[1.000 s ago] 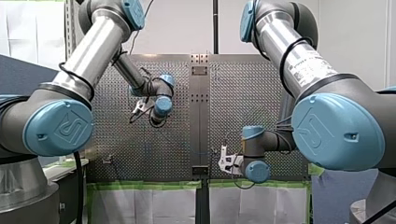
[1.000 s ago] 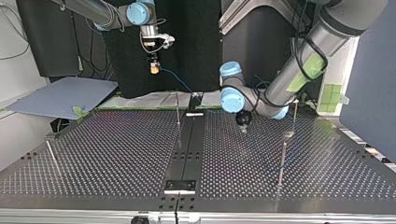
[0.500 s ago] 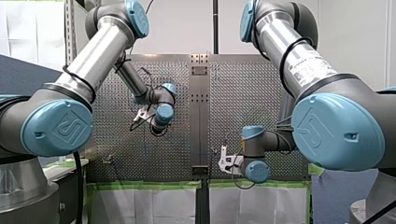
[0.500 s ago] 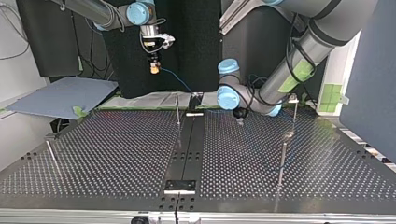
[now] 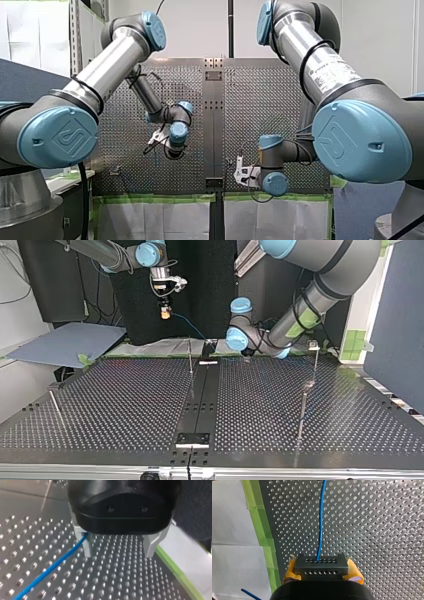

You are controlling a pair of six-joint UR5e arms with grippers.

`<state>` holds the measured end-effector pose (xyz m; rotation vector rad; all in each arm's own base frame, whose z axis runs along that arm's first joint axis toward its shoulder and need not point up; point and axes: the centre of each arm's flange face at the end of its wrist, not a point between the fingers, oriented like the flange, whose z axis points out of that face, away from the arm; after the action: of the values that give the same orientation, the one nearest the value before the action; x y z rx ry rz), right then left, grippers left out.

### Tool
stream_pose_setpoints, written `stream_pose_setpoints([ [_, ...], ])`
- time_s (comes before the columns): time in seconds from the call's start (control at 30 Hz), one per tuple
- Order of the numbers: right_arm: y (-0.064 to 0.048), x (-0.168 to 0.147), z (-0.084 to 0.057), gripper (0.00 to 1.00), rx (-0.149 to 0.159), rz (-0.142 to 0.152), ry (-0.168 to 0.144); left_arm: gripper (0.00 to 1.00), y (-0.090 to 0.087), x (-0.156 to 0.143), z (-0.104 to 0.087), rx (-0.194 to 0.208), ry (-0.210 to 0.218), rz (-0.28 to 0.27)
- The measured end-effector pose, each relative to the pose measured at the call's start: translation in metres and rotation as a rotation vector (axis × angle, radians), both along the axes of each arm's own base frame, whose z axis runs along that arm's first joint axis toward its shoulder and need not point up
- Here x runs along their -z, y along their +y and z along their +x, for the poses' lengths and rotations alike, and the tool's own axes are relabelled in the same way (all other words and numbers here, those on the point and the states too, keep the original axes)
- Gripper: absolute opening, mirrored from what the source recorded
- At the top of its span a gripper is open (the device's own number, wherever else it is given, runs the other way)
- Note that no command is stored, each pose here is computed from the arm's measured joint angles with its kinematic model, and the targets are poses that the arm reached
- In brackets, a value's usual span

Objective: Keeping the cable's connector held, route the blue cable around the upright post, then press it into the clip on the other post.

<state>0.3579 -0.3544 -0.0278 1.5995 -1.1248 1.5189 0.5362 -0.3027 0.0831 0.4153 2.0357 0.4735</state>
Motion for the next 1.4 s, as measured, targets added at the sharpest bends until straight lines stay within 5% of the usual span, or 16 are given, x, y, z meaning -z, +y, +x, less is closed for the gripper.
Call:
stream_pose_setpoints([
  [0.33,-0.001,-0.001,0.001,0.0,0.0,-0.001,-0.002,0.99,-0.016,0.005,-0.006,0.049,0.023,-0.118],
  [0.83,-0.001,-0.001,0.004,0.0,-0.007,0.001,0.017,0.99,-0.042,0.013,-0.024,0.12,0.11,-0.304],
  [1.07,-0.001,-0.001,0.004,0.0,-0.008,0.0,0.013,0.99,-0.059,0.043,-0.038,0.148,0.173,-0.377],
  [1.4,0.0,0.0,0.004,0.0,-0.008,0.003,0.019,0.99,-0.079,0.053,-0.044,0.161,0.16,-0.498],
])
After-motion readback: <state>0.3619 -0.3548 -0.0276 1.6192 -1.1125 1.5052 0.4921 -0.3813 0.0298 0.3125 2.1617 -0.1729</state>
